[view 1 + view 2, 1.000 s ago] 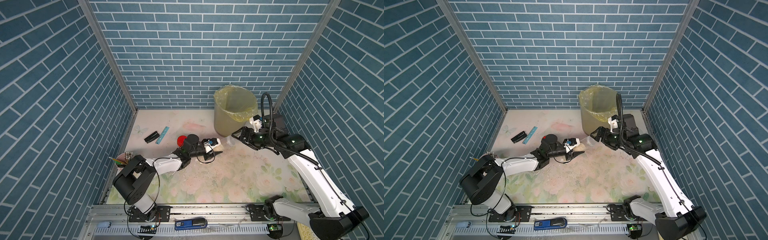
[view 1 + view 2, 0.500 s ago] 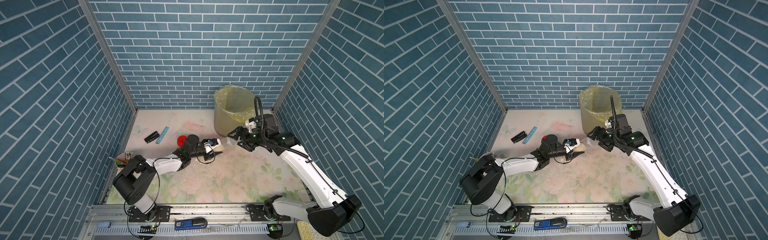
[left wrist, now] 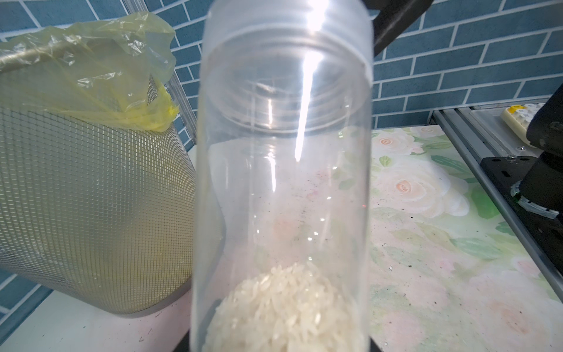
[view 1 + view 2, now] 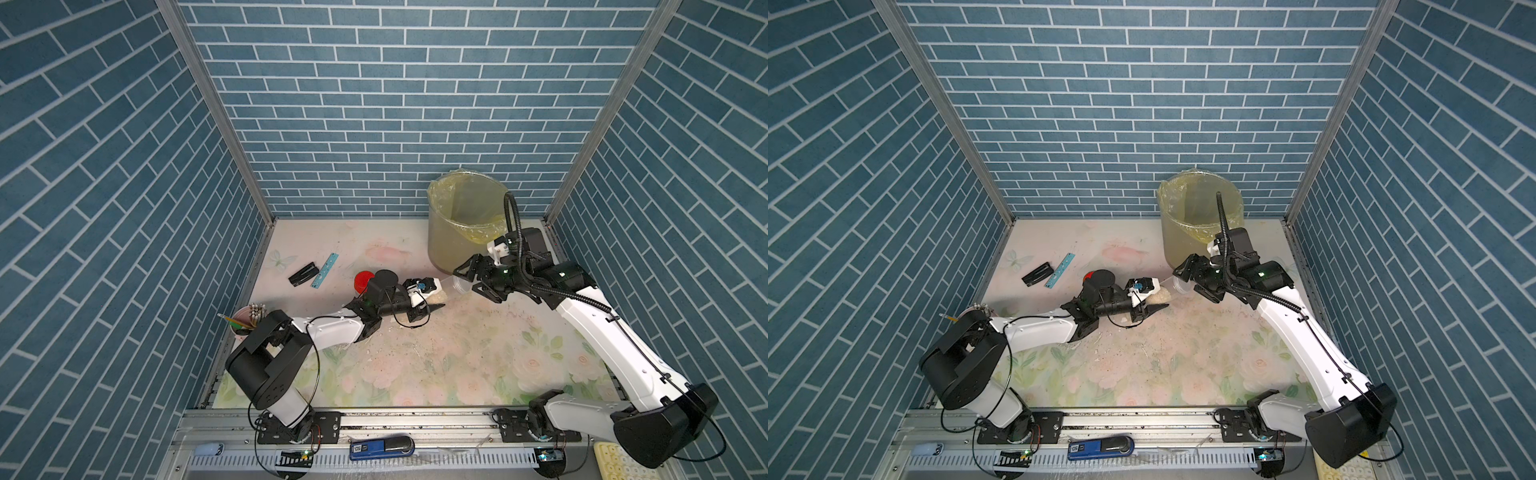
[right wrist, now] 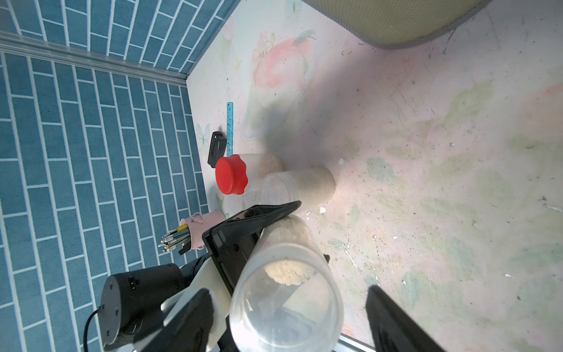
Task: Empty moldy rice from jars
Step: Unscrew the lid from the jar.
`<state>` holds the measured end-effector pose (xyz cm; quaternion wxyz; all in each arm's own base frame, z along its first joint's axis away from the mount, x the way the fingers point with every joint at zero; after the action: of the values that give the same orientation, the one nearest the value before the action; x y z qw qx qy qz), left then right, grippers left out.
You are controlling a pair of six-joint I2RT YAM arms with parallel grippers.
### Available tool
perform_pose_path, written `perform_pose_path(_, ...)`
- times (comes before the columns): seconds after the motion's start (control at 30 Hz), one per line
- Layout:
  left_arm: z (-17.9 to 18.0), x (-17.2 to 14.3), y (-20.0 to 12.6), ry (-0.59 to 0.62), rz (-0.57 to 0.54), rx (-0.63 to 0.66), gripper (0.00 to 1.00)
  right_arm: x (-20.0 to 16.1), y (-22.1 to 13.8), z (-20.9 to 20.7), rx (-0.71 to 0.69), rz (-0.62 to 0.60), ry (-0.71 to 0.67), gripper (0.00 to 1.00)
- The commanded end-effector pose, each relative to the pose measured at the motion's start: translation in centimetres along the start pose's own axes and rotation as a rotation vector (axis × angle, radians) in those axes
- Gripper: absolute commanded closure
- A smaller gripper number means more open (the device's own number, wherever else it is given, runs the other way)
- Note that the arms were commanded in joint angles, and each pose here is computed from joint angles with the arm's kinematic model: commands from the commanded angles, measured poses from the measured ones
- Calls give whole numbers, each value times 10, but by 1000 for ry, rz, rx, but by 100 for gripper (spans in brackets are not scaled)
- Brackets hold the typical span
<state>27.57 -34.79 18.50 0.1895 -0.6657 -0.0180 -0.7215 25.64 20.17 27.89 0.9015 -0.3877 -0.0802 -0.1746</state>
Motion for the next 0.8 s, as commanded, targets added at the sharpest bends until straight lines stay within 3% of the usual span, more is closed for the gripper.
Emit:
perform_pose_path(0.0,-1,6,0,22,-23,1,100,2,0,7,3,3,-16,21)
perform_pose_path(0.57,1,7,0,20,-19,6,100,-1,-1,8,-11,27,-66,36)
perform_pose_path(0.77,-1,8,0,14,-24,-4,100,-4,0,8,-8,55,-147,51)
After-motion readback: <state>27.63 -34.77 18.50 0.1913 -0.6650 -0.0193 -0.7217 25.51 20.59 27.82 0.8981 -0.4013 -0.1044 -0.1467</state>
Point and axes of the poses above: each gripper's point midway between its finger pads, its own y axis out along the fingers, its own z axis along the line the jaws close on, x = y × z, the point moved 2 cm from there along -y, back along the fingers, and after that the axes turned 6 degrees about -y, right-handed, at the moved point
